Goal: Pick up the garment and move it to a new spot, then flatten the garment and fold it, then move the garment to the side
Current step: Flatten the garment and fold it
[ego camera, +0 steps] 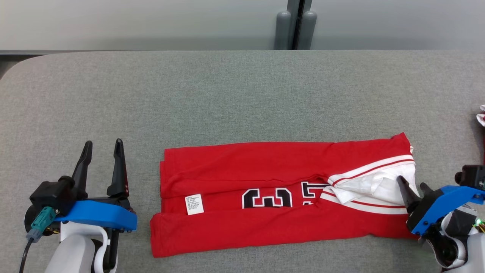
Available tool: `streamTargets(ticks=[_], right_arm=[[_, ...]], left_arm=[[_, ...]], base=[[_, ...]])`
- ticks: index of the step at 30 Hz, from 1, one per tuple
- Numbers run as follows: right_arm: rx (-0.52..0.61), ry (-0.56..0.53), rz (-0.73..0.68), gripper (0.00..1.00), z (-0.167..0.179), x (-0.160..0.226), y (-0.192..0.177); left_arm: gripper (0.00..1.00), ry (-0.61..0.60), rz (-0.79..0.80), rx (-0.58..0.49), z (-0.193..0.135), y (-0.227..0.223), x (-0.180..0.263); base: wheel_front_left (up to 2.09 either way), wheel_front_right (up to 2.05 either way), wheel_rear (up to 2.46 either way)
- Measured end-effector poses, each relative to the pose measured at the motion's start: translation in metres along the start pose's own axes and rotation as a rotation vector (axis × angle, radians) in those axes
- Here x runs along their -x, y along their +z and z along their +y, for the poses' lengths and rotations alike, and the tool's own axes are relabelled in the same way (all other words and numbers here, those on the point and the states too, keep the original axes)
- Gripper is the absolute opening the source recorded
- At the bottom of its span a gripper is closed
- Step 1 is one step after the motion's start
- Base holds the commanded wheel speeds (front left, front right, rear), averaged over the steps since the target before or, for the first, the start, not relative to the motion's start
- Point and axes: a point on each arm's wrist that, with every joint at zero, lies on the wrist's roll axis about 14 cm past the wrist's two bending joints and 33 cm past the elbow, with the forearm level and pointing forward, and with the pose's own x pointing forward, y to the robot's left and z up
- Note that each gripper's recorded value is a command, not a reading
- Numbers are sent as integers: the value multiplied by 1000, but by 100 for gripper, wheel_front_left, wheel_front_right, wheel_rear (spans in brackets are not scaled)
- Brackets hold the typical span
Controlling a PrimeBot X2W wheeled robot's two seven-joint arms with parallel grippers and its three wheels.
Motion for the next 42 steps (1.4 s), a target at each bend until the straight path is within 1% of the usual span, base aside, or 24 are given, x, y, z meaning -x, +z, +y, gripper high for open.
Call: streamTargets(ticks=[3,6,10,11,12,15,18,22,27,28,29,32,34,37,42], right_arm=[[32,-12,44,100,1,-8,-9],[89,-38,82,100,-1,-12,-15],[138,-29,131,100,6,-19,-22],[145,-24,140,48,8,-19,-23],[151,-20,143,0,9,-20,-23],[161,1,146,0,17,-20,-24],[154,1,108,0,18,-16,-15],[149,-26,27,0,8,-3,10],[192,-111,-53,0,-19,24,46],[225,-168,-103,0,-35,42,68],[240,-190,-119,0,-41,48,75],[270,-228,-154,0,-49,61,91],[278,-216,-161,0,-42,64,96],[298,-164,-159,0,-21,65,96],[344,5,-117,0,38,55,76]], left_arm=[[100,7,4,2,3,-1,1],[100,10,12,1,5,-4,3],[100,17,16,5,8,-5,6],[100,18,17,7,8,-6,6],[100,20,18,7,8,-6,6],[100,22,20,11,10,-7,7],[100,23,20,8,11,-7,6],[100,16,21,2,9,-8,6],[100,7,18,-5,6,-7,4],[100,6,14,-7,7,-6,2],[100,6,12,-9,7,-5,2],[100,-1,8,-12,6,-4,1],[100,-3,4,-13,5,-3,2],[100,-6,-1,-11,1,-2,4],[100,-2,-15,-17,2,3,7]], base=[[0,0,0],[0,0,0],[0,0,0],[0,0,0],[0,0,0],[0,0,0],[0,0,0],[0,0,0],[0,0,0],[0,0,0],[0,0,0],[0,0,0],[0,0,0],[0,0,0],[0,0,0]])
